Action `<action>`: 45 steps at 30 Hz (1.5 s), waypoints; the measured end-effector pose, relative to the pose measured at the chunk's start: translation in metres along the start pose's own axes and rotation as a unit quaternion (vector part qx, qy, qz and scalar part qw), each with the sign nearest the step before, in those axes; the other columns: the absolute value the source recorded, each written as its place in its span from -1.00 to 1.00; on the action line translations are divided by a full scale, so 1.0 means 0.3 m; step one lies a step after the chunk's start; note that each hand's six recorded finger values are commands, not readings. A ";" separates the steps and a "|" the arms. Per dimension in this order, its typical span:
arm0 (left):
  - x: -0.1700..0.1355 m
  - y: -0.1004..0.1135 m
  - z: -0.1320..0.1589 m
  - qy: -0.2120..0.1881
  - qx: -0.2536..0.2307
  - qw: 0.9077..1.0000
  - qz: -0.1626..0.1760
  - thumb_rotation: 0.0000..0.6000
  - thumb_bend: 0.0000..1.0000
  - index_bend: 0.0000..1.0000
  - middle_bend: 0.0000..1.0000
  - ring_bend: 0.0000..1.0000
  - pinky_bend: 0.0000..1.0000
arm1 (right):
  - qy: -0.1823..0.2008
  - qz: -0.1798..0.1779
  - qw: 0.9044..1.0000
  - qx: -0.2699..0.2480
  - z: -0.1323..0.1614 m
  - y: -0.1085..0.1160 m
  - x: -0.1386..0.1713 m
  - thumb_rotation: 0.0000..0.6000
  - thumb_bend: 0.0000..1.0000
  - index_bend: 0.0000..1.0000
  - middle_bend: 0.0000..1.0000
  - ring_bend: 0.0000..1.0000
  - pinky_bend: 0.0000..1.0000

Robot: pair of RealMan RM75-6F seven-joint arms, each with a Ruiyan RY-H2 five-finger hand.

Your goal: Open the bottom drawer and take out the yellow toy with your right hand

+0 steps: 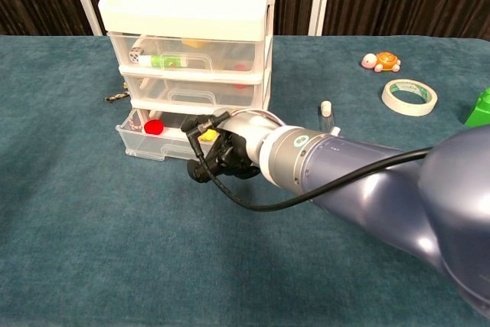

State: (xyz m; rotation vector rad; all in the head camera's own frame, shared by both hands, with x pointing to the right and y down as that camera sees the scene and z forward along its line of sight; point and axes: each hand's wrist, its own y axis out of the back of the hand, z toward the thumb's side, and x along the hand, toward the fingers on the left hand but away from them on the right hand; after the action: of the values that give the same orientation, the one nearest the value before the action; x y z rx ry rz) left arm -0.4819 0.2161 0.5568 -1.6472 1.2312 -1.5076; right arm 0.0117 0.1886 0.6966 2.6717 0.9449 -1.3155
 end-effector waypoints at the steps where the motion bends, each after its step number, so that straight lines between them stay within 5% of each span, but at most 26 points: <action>1: 0.000 0.000 0.000 0.000 0.000 1.000 0.000 1.00 -0.04 -0.83 -1.00 -1.00 -1.00 | -0.003 0.002 1.000 0.002 -0.002 -0.004 -0.002 1.00 0.25 -0.74 0.94 0.96 1.00; 26: 0.000 -0.002 -0.001 0.002 -0.006 1.000 -0.005 1.00 -0.04 -0.83 -1.00 -1.00 -1.00 | -0.017 0.032 0.999 0.014 -0.007 -0.044 0.004 1.00 0.28 -0.53 0.95 0.97 1.00; 45: 0.000 -0.002 -0.001 0.001 -0.005 1.000 -0.004 1.00 -0.04 -0.83 -1.00 -1.00 -1.00 | -0.011 0.043 0.999 0.023 0.006 -0.055 0.047 1.00 0.29 -0.66 0.95 0.97 1.00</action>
State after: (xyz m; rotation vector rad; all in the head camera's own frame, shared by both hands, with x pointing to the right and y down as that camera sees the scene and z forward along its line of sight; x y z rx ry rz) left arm -0.4820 0.2163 0.5575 -1.6587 1.2356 -1.5106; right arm 0.0082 0.2088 0.6891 2.6921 0.7959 -1.3640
